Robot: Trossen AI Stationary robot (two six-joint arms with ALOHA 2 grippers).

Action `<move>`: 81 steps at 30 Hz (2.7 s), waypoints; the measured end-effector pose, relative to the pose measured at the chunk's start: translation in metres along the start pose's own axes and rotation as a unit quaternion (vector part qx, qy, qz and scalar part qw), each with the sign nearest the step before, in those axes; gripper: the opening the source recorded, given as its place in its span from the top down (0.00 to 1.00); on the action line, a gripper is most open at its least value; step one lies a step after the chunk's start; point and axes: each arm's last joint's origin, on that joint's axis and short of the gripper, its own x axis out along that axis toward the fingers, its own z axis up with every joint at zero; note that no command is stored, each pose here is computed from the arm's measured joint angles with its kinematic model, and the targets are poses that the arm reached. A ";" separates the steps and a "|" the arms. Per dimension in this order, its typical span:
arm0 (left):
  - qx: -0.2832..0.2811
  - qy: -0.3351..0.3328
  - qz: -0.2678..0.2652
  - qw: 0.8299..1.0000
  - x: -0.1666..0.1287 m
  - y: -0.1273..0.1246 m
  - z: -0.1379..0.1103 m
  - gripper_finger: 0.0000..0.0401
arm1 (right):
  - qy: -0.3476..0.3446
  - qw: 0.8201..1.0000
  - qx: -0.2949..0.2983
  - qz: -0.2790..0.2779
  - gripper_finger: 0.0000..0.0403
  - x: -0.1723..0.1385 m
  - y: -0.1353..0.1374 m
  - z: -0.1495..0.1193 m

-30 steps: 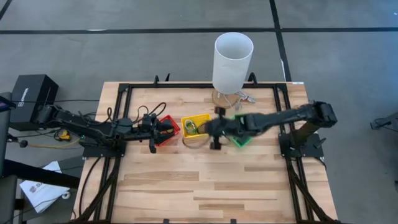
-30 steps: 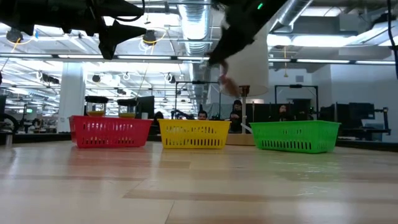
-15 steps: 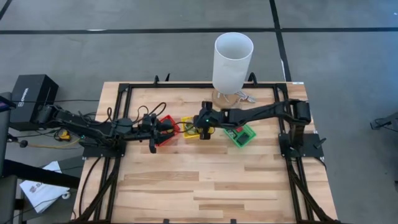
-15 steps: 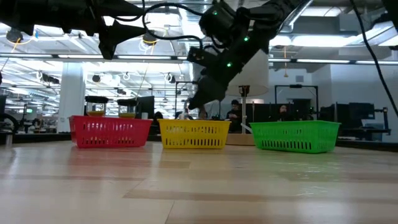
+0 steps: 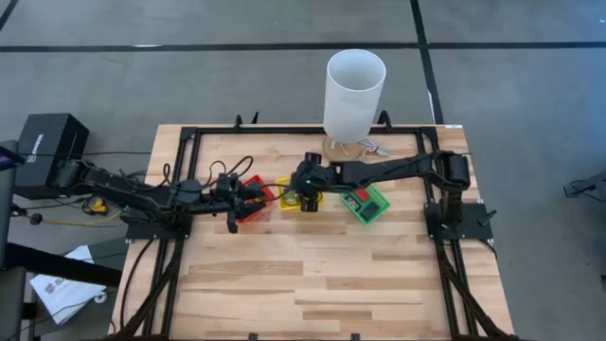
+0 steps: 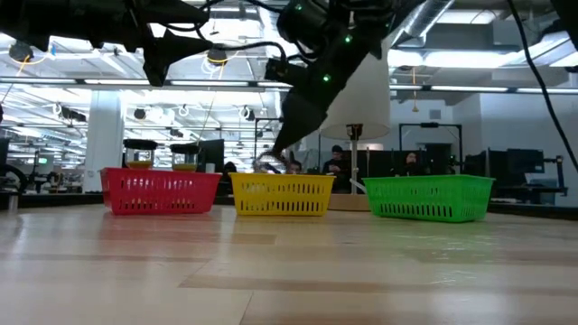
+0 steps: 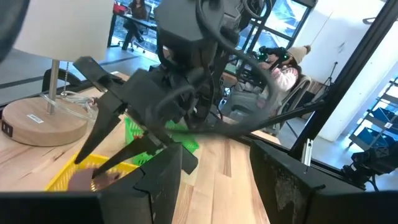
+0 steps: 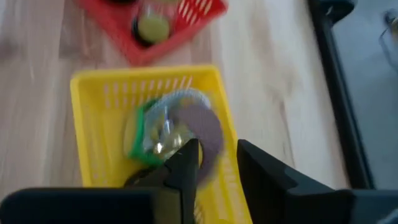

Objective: Pick & Place Office items
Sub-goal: Put the brown watch into the yellow basket, then return to Home Position

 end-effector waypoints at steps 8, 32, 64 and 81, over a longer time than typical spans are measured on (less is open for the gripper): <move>0.000 0.000 0.000 1.000 0.000 0.000 0.000 0.54 | 0.068 0.997 0.033 0.018 0.71 -0.012 0.002 0.002; 0.145 -0.036 -0.027 0.988 -0.023 -0.006 0.016 0.68 | 0.024 0.995 0.066 0.064 0.80 -0.199 0.006 -0.053; 0.266 -0.163 -0.061 0.948 -0.081 0.023 -0.011 0.94 | -0.493 0.860 0.095 0.088 0.94 -0.252 0.011 -0.236; 0.269 -0.147 -0.057 0.950 -0.085 0.030 -0.025 0.94 | -0.459 0.874 0.102 0.125 0.95 -0.206 0.038 -0.249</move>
